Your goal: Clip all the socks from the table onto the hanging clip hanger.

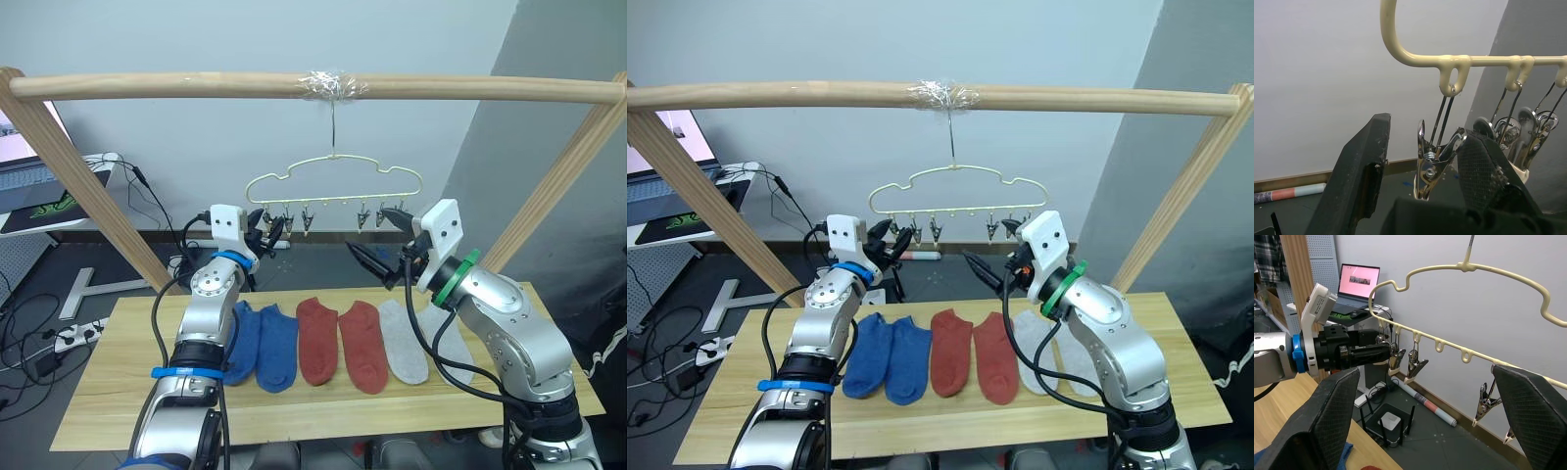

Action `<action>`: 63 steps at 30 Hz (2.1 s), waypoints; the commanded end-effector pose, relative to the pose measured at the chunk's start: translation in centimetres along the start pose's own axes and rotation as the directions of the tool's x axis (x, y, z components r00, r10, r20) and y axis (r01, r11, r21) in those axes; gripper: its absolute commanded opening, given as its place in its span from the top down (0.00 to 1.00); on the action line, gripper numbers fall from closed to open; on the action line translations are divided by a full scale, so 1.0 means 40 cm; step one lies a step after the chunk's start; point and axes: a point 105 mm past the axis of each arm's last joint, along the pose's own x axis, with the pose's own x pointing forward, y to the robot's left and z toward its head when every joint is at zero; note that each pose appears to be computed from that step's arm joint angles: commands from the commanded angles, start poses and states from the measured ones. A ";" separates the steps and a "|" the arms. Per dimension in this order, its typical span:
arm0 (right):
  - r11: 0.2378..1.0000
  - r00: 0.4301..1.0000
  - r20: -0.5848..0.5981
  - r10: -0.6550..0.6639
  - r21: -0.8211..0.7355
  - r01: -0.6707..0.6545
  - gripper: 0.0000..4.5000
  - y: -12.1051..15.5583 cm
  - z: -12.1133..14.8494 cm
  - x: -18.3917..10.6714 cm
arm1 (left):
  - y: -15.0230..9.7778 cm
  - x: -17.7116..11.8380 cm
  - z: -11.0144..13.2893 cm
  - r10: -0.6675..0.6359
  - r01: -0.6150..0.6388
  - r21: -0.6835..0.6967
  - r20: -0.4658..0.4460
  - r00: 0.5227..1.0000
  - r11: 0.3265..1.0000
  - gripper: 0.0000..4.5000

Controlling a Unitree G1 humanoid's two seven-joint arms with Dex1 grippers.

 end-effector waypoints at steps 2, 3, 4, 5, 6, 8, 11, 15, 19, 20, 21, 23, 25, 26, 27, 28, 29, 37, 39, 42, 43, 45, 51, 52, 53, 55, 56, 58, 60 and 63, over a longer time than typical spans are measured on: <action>1.000 0.999 0.050 -0.002 -0.019 0.003 0.00 0.001 0.033 -0.007 | 0.007 0.007 0.060 0.006 -0.007 0.013 0.090 0.996 1.000 0.47; 1.000 0.999 0.049 -0.002 -0.019 0.003 0.00 0.001 0.033 -0.007 | 0.006 0.006 0.062 0.006 -0.008 0.013 0.094 0.996 1.000 0.47; 1.000 0.999 0.049 -0.002 -0.018 0.003 0.00 0.001 0.033 -0.007 | 0.006 0.006 0.065 0.008 -0.010 0.014 0.101 0.995 1.000 0.51; 1.000 0.999 0.048 -0.003 -0.018 0.003 0.00 0.001 0.032 -0.007 | 0.006 0.006 0.067 0.009 -0.011 0.014 0.105 0.994 1.000 0.55; 1.000 0.999 0.048 -0.003 -0.018 0.004 0.00 0.001 0.032 -0.007 | 0.006 0.006 0.068 0.009 -0.010 0.015 0.106 0.994 1.000 0.59; 1.000 0.999 0.047 -0.005 -0.017 0.006 0.00 0.000 0.031 -0.006 | 0.007 0.006 0.068 0.013 -0.015 0.014 0.110 0.994 1.000 0.71; 1.000 0.999 0.046 -0.008 -0.016 0.009 0.00 0.000 0.029 -0.005 | 0.006 0.008 0.074 0.016 -0.017 0.010 0.119 0.993 1.000 0.88; 1.000 0.999 0.045 -0.008 -0.015 0.009 0.00 0.002 0.028 -0.005 | 0.004 0.009 0.077 0.015 -0.016 0.006 0.122 0.992 1.000 0.97; 1.000 0.999 0.040 0.000 -0.016 0.000 0.00 0.006 0.026 -0.005 | 0.000 0.009 0.076 0.009 -0.009 0.001 0.118 0.993 1.000 0.97; 1.000 0.999 0.030 0.014 -0.019 -0.013 0.00 0.013 0.021 -0.003 | -0.007 0.009 0.068 -0.006 0.006 -0.004 0.099 0.995 1.000 0.97; 1.000 1.000 0.016 0.024 -0.021 -0.024 0.00 0.019 0.013 -0.003 | -0.013 0.007 0.064 -0.018 0.018 -0.007 0.090 0.996 1.000 0.97; 0.999 1.000 -0.016 0.023 -0.022 -0.023 0.00 0.021 -0.012 -0.005 | -0.020 0.005 0.059 -0.032 0.033 -0.006 0.074 0.997 0.999 0.97; 1.000 0.996 -0.083 -0.025 -0.012 0.024 0.00 0.004 -0.062 -0.017 | -0.022 0.003 0.055 -0.035 0.037 -0.019 0.063 0.997 0.999 0.97; 0.997 0.987 -0.141 -0.075 -0.015 0.074 0.00 -0.012 -0.107 -0.032 | -0.026 0.002 0.052 -0.044 0.045 -0.028 0.052 0.998 0.999 0.97; 0.994 0.978 -0.180 -0.108 -0.022 0.106 0.00 -0.022 -0.137 -0.045 | -0.030 0.001 0.049 -0.050 0.052 -0.034 0.044 0.998 0.998 0.97; 0.985 0.951 -0.261 -0.169 -0.003 0.174 0.00 -0.039 -0.202 -0.076 | -0.033 -0.001 0.045 -0.053 0.054 -0.044 0.036 0.998 0.998 0.97; 0.970 0.915 -0.335 -0.227 0.005 0.243 0.00 -0.052 -0.262 -0.110 | -0.034 -0.002 0.041 -0.053 0.054 -0.055 0.028 0.998 0.997 0.97; 0.799 0.677 -0.562 -0.476 0.045 0.600 0.00 -0.117 -0.466 -0.268 | -0.028 -0.019 0.027 -0.021 0.021 -0.088 0.003 1.000 0.996 0.97; 0.774 0.658 -0.576 -0.485 0.068 0.629 0.00 -0.127 -0.488 -0.269 | -0.030 -0.019 0.027 -0.025 0.025 -0.089 0.001 1.000 0.996 0.97; 0.763 0.651 -0.592 -0.475 0.092 0.640 0.00 -0.142 -0.512 -0.258 | -0.033 -0.018 0.028 -0.031 0.031 -0.087 0.000 1.000 0.996 0.97; 0.762 0.649 -0.595 -0.474 0.093 0.641 0.00 -0.149 -0.518 -0.254 | -0.032 -0.018 0.028 -0.031 0.031 -0.086 0.001 1.000 0.996 0.97; 0.760 0.646 -0.598 -0.474 0.092 0.643 0.00 -0.159 -0.526 -0.248 | -0.031 -0.017 0.029 -0.031 0.031 -0.085 0.001 1.000 0.996 0.97; 0.695 0.574 -0.650 -0.497 0.098 0.713 0.00 -0.195 -0.577 -0.275 | -0.030 -0.020 0.033 -0.029 0.029 -0.084 0.006 1.000 0.996 0.97; 0.691 0.578 -0.655 -0.487 0.115 0.714 0.00 -0.193 -0.581 -0.273 | -0.030 -0.021 0.033 -0.028 0.028 -0.084 0.006 1.000 0.996 0.97; 0.684 0.581 -0.660 -0.476 0.138 0.716 0.00 -0.189 -0.586 -0.272 | -0.029 -0.023 0.033 -0.027 0.027 -0.084 0.006 1.000 0.996 0.97; 0.673 0.594 -0.670 -0.445 0.188 0.716 0.04 -0.172 -0.595 -0.266 | -0.029 -0.026 0.031 -0.025 0.025 -0.083 0.003 1.000 0.996 0.97; 0.686 0.600 -0.674 -0.431 0.188 0.703 0.09 -0.163 -0.599 -0.265 | -0.029 -0.027 0.031 -0.024 0.024 -0.083 0.003 1.000 0.996 0.97; 0.722 0.611 -0.681 -0.404 0.173 0.670 0.22 -0.146 -0.604 -0.263 | -0.029 -0.027 0.031 -0.021 0.022 -0.083 0.002 1.000 0.996 0.97; 0.748 0.612 -0.689 -0.389 0.152 0.646 0.38 -0.135 -0.608 -0.265 | -0.028 -0.028 0.031 -0.021 0.021 -0.082 0.002 1.000 0.996 0.97; 0.770 0.611 -0.698 -0.373 0.134 0.623 0.61 -0.125 -0.614 -0.275 | -0.027 -0.028 0.031 -0.021 0.021 -0.080 0.000 1.000 0.997 0.97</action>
